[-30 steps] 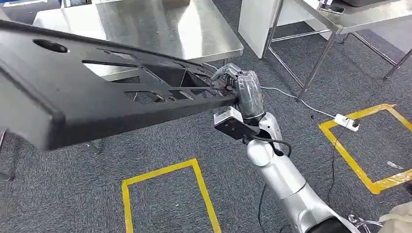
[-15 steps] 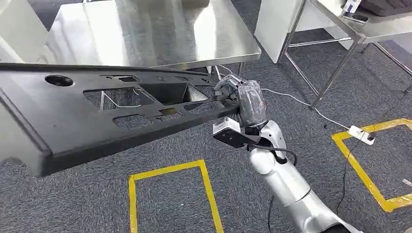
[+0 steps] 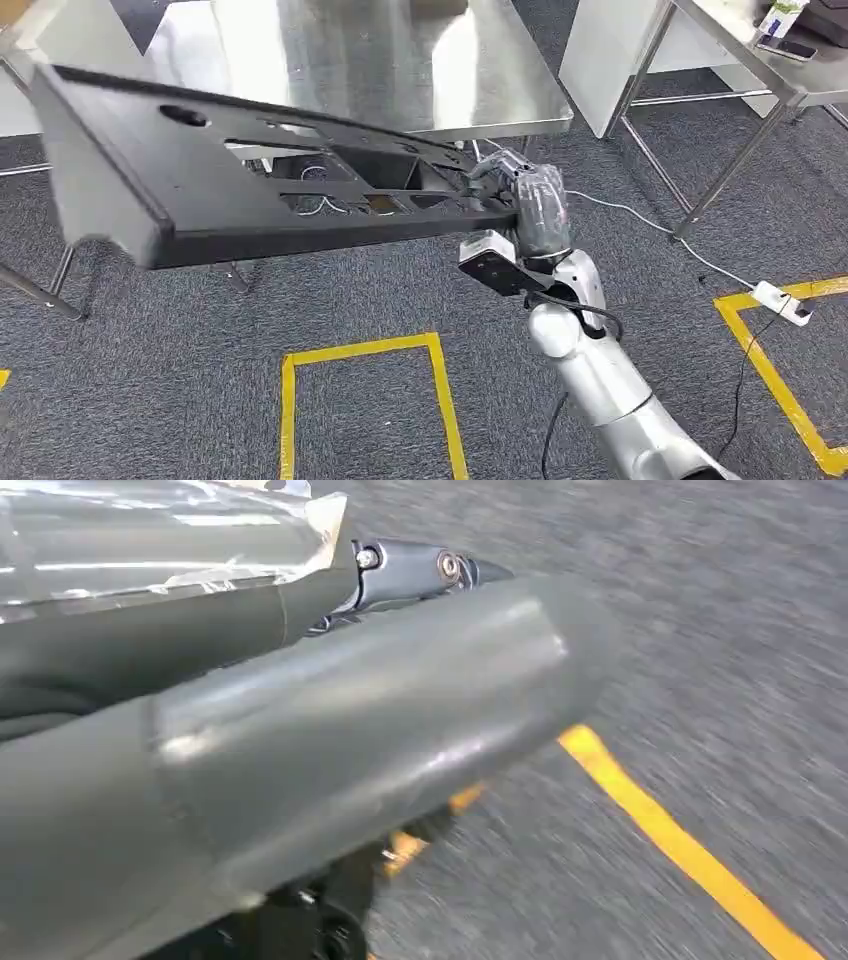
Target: Take the parts from the cabinet and place them on the table.
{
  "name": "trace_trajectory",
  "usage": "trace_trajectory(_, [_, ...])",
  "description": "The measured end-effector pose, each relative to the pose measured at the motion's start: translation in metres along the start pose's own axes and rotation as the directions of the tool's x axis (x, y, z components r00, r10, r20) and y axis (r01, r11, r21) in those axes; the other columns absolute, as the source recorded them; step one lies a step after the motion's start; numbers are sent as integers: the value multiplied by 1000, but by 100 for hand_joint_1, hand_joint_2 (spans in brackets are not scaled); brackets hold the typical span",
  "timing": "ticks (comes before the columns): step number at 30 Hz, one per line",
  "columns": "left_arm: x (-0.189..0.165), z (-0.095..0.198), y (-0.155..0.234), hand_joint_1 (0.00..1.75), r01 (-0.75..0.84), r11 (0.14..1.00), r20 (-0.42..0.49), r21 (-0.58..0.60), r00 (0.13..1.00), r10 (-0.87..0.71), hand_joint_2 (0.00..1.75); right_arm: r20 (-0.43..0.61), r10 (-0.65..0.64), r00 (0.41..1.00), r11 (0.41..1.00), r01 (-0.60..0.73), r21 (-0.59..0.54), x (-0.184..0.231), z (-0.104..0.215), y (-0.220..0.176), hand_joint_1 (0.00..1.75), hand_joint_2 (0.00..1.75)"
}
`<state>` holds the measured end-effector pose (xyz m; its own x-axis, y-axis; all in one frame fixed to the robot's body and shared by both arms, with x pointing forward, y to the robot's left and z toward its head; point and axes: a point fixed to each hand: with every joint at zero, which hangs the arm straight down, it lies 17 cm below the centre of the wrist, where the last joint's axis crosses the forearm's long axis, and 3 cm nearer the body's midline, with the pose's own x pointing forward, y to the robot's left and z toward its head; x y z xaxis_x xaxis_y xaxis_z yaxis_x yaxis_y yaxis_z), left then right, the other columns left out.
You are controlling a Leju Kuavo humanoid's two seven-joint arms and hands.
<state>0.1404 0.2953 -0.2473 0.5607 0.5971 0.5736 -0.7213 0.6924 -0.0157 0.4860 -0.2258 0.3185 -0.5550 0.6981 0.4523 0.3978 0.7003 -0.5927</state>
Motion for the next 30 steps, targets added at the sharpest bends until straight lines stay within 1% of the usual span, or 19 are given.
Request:
trace_trajectory(3, [21, -2, -4, 0, 2, 999, 90, -47, 996, 2, 0, -58, 59, 997, 998, -60, -20, -31, 9, -19, 175, 175])
trace_trajectory(8, [57, -6, -6, 0, 11, 996, 222, -86, 975, 8, 0, -127, 187, 974, 982, -187, 19, -83, 17, -48, 175, 175])
trace_trajectory(9, [66, -6, -11, 0, 12, 995, 250, -104, 968, 14, 0, -132, 223, 966, 975, -221, 30, -92, 15, -53, 175, 175])
trace_trajectory(12, [86, -8, -23, 0, 15, 992, 297, -129, 955, 24, 0, -135, 286, 949, 958, -283, 41, -108, 0, -70, 175, 175])
trace_trajectory(20, [118, -9, -47, 0, 50, 983, 372, -178, 928, 20, 0, -120, 371, 921, 929, -369, 39, -119, -27, -93, 175, 175])
trace_trajectory(26, [134, -7, -62, 0, 62, 975, 404, -215, 914, 31, 0, -94, 447, 890, 895, -445, 41, -116, -34, -89, 175, 175])
trace_trajectory(30, [137, -6, -67, 0, 72, 972, 410, -225, 912, 27, 0, -82, 453, 888, 892, -451, 41, -112, -34, -86, 175, 175])
